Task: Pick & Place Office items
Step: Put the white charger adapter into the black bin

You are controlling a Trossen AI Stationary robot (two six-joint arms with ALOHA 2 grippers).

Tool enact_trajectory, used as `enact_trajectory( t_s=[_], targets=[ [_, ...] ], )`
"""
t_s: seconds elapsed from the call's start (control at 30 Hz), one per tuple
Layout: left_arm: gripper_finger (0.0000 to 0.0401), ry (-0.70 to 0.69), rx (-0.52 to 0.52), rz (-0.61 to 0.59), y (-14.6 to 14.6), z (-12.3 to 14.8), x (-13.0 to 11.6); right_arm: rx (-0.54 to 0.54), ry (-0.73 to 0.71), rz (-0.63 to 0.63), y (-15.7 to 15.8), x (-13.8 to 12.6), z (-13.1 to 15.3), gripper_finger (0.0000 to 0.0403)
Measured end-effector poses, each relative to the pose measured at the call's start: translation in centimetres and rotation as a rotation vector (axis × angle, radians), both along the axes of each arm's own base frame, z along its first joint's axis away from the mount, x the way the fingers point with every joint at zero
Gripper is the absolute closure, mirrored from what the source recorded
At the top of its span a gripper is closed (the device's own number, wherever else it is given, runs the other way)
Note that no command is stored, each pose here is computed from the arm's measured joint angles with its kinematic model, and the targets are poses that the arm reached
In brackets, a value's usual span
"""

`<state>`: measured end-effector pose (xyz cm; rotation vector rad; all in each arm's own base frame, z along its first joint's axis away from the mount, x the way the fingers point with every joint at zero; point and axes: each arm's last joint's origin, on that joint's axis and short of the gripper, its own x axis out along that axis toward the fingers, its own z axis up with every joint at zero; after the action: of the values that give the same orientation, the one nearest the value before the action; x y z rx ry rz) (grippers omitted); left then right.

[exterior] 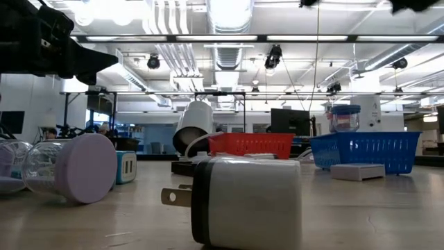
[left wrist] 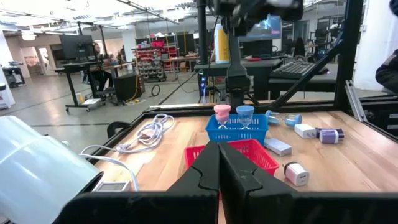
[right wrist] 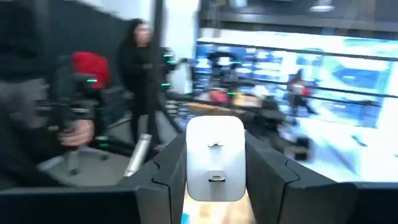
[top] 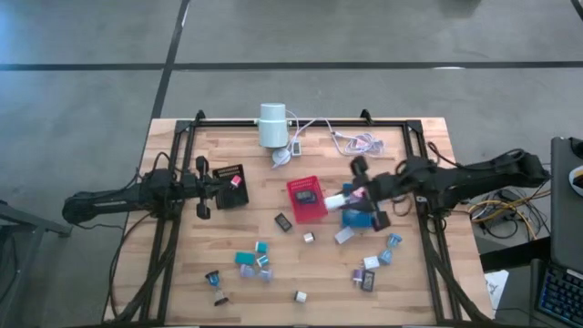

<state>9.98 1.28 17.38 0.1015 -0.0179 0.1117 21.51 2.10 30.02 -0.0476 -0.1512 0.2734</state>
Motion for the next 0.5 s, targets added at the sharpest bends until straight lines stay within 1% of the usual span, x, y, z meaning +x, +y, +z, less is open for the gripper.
enact_trajectory(
  t_s=[0.07,0.23,0.37,0.5],
  targets=[
    [0.0398,0.0,0.0,-0.001,0.0,0.0,0.0,0.012,-0.02,-0.054,-0.3,-1.4,-1.5,0.0287],
    [0.0398,0.0,0.0,-0.002,0.0,0.0,0.0,0.038,-0.123,-0.126,-0.7,-4.2,-5.0,0.0287],
    [0.0398,0.0,0.0,-0.003,0.0,0.0,0.0,0.053,-0.151,-0.163,-0.9,-5.6,-7.0,0.0287],
    [0.0398,0.0,0.0,-0.002,0.0,0.0,0.0,0.059,-0.144,-0.183,-1.0,-6.6,-8.4,0.0287]
  ],
)
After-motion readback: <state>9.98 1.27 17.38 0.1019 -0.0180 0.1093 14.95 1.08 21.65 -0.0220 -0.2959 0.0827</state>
